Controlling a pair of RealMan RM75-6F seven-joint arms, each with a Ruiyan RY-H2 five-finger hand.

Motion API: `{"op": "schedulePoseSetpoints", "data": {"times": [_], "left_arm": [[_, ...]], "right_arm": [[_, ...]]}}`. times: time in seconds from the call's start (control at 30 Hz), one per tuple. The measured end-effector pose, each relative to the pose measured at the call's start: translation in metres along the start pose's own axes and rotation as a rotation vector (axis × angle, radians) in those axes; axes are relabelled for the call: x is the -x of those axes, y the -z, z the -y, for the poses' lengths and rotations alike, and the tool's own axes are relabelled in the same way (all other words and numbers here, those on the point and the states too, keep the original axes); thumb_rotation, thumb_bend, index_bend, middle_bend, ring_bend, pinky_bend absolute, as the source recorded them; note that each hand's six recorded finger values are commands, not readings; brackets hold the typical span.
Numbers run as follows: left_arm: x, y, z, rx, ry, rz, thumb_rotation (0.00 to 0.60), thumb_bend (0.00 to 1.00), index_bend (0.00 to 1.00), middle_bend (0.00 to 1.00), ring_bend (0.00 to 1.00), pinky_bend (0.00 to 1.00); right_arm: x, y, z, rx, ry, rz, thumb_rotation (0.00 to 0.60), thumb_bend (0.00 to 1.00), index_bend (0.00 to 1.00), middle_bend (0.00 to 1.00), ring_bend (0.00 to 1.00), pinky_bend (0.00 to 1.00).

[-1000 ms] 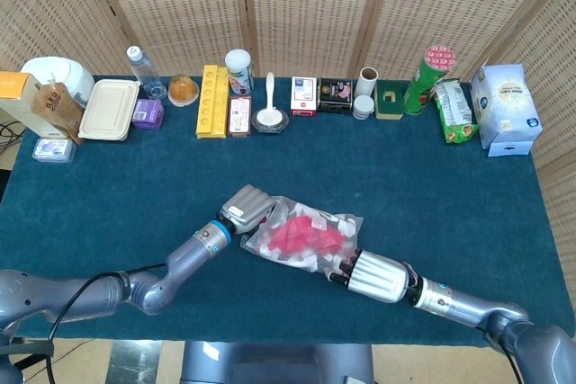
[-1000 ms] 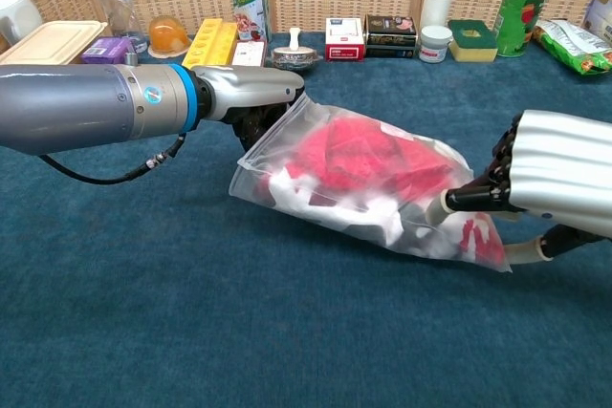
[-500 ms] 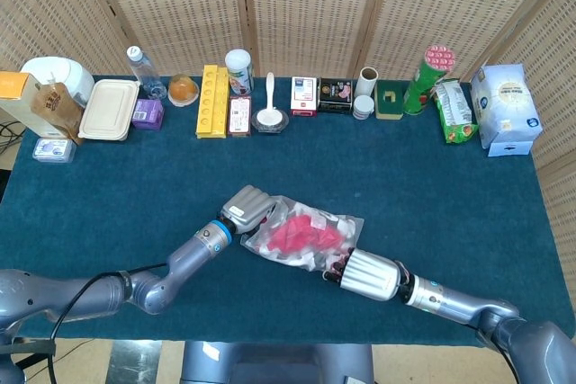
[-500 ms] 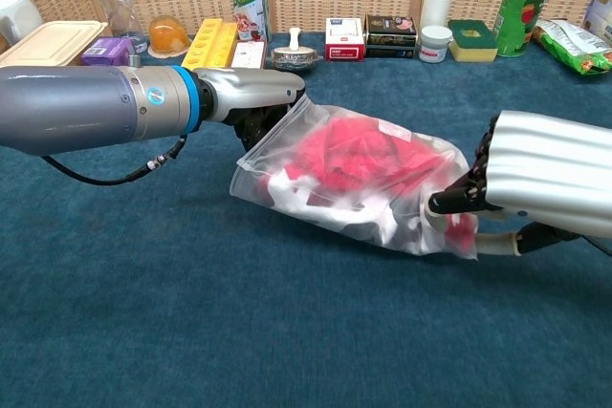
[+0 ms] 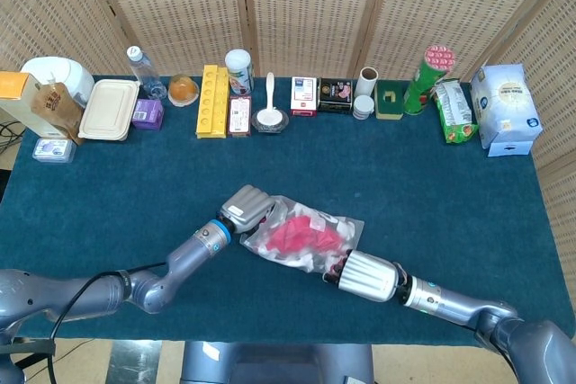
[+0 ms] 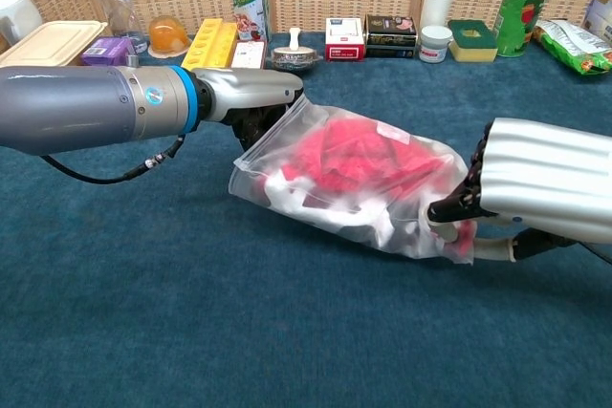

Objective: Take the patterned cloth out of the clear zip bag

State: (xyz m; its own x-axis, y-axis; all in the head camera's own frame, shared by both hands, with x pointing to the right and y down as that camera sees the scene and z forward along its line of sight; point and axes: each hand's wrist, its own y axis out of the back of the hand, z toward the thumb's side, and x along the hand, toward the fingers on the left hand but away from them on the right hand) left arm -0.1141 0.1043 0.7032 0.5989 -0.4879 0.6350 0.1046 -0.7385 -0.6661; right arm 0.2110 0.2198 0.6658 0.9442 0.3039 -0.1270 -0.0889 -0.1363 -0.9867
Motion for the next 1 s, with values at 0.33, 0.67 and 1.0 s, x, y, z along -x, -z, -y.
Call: {"op": "schedulePoseSetpoints", "data": {"times": [0.33,0.67,1.0], "left_arm": [[0.002,0.003,-0.005,0.0,-0.011,0.003,0.6,0.4,0.9,1.0,1.0,1.0],[0.011,0.015,-0.013,-0.007,-0.028,-0.006,0.6,0.4,0.9,1.0,1.0,1.0],[0.021,0.029,-0.019,-0.002,-0.04,-0.021,0.6,0.4,0.9,1.0,1.0,1.0]], "right_arm": [[-0.007,-0.002,0.001,-0.012,-0.019,-0.005,0.6,0.51,0.76,0.89,1.0,1.0],[-0.021,0.002,0.002,-0.027,-0.064,0.011,0.6,0.51,0.77,0.9,1.0,1.0],[-0.031,0.002,0.003,-0.034,-0.098,0.02,0.6,0.51,0.77,0.91,1.0,1.0]]}}
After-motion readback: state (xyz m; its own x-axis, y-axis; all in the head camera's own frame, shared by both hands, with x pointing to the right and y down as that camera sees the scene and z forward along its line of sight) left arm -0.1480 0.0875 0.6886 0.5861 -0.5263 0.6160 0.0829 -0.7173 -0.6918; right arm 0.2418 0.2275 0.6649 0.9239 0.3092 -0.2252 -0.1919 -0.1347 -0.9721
